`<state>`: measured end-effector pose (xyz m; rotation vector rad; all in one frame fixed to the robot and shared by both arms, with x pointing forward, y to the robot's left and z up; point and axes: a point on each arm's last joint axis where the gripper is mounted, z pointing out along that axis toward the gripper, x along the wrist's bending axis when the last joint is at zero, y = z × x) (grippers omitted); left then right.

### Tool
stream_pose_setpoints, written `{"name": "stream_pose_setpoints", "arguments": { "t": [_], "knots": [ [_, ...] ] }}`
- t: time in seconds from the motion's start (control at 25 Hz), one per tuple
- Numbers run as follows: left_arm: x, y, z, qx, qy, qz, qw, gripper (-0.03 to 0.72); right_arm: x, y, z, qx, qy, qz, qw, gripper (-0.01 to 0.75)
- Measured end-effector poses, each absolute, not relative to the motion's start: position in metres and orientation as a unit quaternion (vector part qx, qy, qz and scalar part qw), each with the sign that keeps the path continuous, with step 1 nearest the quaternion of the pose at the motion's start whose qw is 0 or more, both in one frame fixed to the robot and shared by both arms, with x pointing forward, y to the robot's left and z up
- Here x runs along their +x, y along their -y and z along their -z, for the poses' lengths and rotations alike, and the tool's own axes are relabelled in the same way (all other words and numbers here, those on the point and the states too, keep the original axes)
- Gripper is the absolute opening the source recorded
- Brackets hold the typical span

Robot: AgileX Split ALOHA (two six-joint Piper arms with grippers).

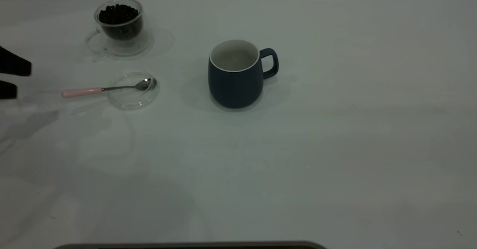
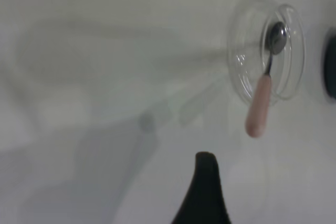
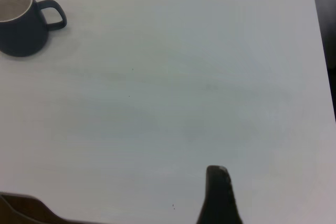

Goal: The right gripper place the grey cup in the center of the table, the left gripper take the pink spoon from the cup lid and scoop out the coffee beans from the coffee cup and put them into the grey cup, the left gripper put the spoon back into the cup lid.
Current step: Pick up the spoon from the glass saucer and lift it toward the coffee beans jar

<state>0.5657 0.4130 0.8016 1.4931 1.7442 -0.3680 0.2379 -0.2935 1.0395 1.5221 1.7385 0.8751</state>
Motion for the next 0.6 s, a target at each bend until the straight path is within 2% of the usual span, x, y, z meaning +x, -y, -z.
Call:
{"name": "stream_pose_setpoints", "arguments": {
  "t": [0.36, 0.6],
  "knots": [
    [0.564, -0.403, -0.766, 0.552, -0.677, 0.171, 0.456, 0.718, 0.238, 0.293, -1.040, 0.582, -0.664, -0.335, 0.329, 0.588],
    [0.566, -0.401, -0.753, 0.547, -0.662, 0.193, 0.475, 0.718, 0.238, 0.293, -1.040, 0.582, -0.664, -0.335, 0.329, 0.588]
  ]
}}
